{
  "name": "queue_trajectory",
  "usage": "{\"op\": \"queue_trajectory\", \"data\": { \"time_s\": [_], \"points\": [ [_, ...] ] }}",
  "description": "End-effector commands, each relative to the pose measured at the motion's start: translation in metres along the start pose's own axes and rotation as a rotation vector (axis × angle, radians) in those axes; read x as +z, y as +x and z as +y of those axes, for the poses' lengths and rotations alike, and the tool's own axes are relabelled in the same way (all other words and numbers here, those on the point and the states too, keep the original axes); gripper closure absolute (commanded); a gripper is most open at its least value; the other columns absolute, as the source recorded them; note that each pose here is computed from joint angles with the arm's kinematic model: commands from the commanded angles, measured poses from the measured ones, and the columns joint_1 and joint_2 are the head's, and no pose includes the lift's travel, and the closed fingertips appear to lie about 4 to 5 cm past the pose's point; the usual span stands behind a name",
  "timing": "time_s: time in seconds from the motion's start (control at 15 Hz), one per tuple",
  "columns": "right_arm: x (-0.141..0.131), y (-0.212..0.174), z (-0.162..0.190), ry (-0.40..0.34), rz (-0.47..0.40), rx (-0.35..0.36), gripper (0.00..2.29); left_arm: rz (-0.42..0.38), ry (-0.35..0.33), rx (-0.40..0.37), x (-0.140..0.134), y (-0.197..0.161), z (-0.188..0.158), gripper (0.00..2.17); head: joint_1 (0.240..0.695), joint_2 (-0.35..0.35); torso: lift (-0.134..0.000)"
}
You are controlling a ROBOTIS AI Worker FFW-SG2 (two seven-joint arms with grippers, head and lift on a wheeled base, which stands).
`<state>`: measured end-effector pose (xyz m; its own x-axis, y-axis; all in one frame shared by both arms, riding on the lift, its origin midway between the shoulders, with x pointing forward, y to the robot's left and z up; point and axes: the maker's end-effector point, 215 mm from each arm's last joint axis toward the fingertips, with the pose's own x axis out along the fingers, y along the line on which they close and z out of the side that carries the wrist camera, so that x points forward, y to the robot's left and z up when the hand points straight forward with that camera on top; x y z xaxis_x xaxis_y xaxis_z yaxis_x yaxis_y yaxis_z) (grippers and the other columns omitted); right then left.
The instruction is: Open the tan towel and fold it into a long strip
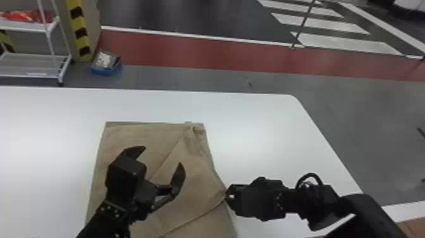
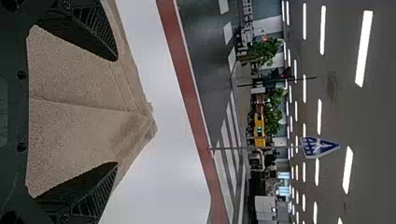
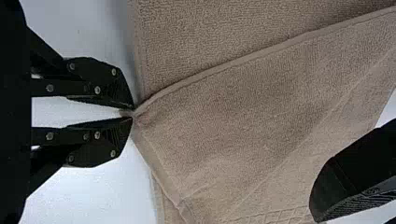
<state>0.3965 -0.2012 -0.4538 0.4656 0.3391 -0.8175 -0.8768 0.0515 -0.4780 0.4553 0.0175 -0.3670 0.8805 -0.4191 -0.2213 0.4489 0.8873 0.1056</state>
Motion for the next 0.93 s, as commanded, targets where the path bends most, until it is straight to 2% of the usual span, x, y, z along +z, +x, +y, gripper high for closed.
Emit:
{"op": "queue_trajectory", "data": {
  "time_s": [0.0,0.2,0.53,0.73,0.87],
  "points": [
    [0.0,0.0,-0.001,0.006,-0.002,-0.001,1.32,-0.003,0.001,0.002,0.001,0.0,0.001,0.09,0.695,-0.24,-0.125],
    [-0.007,-0.008,-0.01,0.048,-0.001,-0.021,1.32,-0.01,0.005,0.004,0.002,-0.001,0.004,0.09,0.695,-0.239,-0.125],
    [-0.021,-0.044,-0.049,0.149,-0.007,-0.132,1.32,-0.002,-0.001,0.022,0.005,0.0,0.034,0.07,0.695,-0.245,-0.125],
    [-0.028,-0.063,-0.067,0.199,-0.023,-0.186,1.32,-0.015,0.061,-0.05,0.021,0.011,0.054,0.08,0.695,-0.243,-0.125],
    [-0.041,-0.073,-0.073,0.223,-0.009,-0.214,1.32,0.039,0.077,-0.037,0.008,0.015,0.09,0.08,0.695,-0.242,-0.125]
  ]
}}
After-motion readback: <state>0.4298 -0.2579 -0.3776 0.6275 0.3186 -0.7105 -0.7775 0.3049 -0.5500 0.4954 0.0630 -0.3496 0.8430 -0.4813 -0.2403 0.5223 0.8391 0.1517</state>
